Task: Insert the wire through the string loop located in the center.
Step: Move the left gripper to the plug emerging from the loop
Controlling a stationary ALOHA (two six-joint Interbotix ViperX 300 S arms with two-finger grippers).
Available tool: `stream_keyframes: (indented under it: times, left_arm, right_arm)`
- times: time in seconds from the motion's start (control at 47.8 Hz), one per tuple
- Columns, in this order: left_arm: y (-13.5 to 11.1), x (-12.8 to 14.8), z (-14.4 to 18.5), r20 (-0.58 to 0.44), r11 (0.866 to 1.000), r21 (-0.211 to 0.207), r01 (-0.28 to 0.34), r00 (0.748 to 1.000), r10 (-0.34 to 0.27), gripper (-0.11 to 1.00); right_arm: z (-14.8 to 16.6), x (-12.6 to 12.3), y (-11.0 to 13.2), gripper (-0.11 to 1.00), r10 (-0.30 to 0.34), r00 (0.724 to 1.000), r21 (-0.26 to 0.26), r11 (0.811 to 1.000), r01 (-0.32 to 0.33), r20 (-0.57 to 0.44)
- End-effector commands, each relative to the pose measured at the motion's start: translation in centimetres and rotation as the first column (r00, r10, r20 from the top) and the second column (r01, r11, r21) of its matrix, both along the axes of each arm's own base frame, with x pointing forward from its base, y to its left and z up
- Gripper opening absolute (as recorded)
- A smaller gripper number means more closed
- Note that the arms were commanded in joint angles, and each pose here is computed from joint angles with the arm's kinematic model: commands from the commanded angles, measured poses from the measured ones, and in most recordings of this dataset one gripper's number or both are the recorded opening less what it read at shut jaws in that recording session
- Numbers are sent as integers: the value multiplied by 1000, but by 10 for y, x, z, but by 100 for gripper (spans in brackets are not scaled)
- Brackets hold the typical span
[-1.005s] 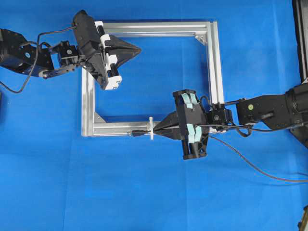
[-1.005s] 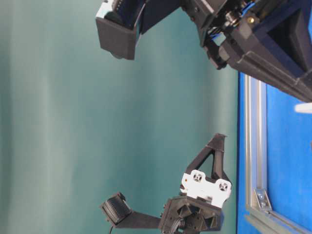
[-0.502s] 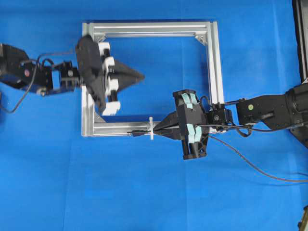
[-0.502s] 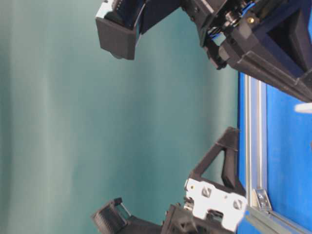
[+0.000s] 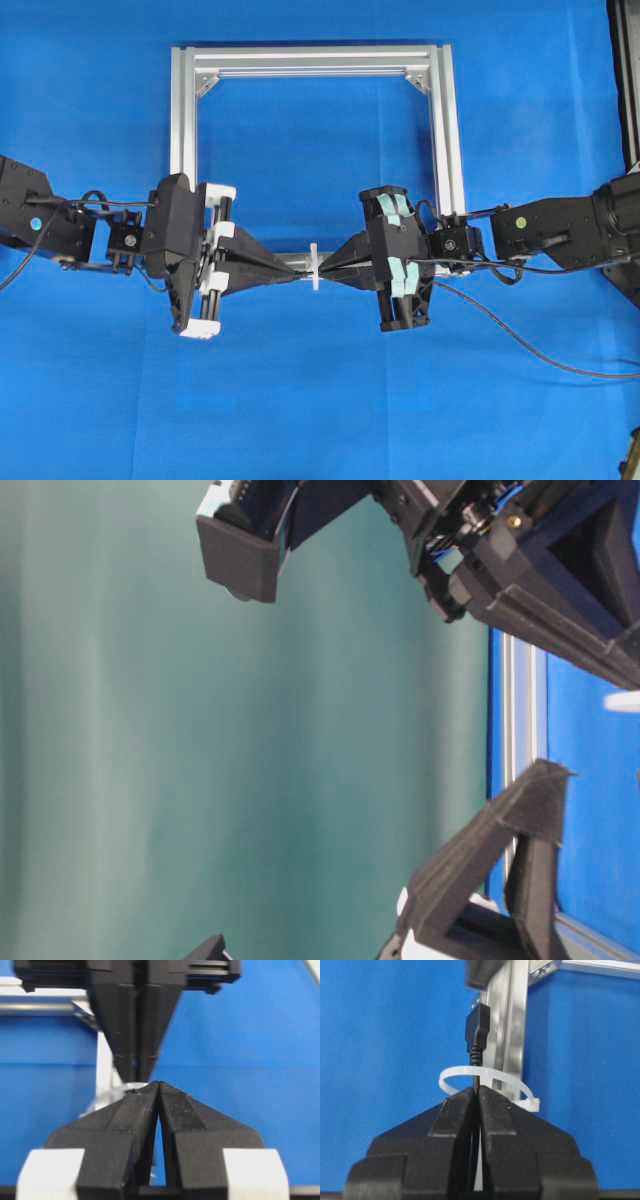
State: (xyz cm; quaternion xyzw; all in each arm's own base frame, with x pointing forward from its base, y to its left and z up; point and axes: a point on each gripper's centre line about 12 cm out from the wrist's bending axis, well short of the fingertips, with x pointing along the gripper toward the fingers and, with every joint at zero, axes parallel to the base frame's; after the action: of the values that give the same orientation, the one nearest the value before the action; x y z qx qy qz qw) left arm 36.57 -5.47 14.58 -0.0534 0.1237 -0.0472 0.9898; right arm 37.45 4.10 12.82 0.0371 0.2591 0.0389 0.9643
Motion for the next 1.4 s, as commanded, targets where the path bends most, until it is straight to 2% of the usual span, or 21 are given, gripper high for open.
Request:
stream_keyframes:
  times: [0.0,0.209,0.314,0.712,0.774,0.963,1.046,1.109,1.381]
  left_arm:
    - [-7,1,13,39,1000,-21,14,999,-13,0]
    - [-10,1,13,38,999,-32,22,999,-21,0]
    - [-11,2,13,33,1000,-18,25,999,-25,0]
    - [-11,5,11,9,1000,-13,26,1000,-26,2]
    - [-11,6,12,12,1000,-14,26,1000,-26,13]
    - [-11,6,12,12,1000,-12,25,1000,-25,69]
    - [-11,6,12,10,1000,-10,25,1000,-25,88]
    - [-11,6,11,2,1000,-10,25,1000,-25,93]
    - [-10,8,10,-9,1000,-10,23,1000,-23,92]
  right_arm:
    - [8,4,0,-3,-2,1000,3,1000,1,30]
    - [8,4,0,-3,0,1000,2,1000,0,31]
    - [9,4,0,-3,0,999,3,1000,0,32]
    - [8,4,0,-3,0,1000,2,1000,0,31]
    - [8,4,0,-3,1,1000,2,1000,-1,31]
    - [8,4,0,-3,0,999,3,1000,0,32]
    - [8,4,0,-3,1,1000,2,1000,-1,31]
    - [8,4,0,-3,0,1000,2,1000,0,31]
    - [8,4,0,-3,1,1000,1,1000,-1,31]
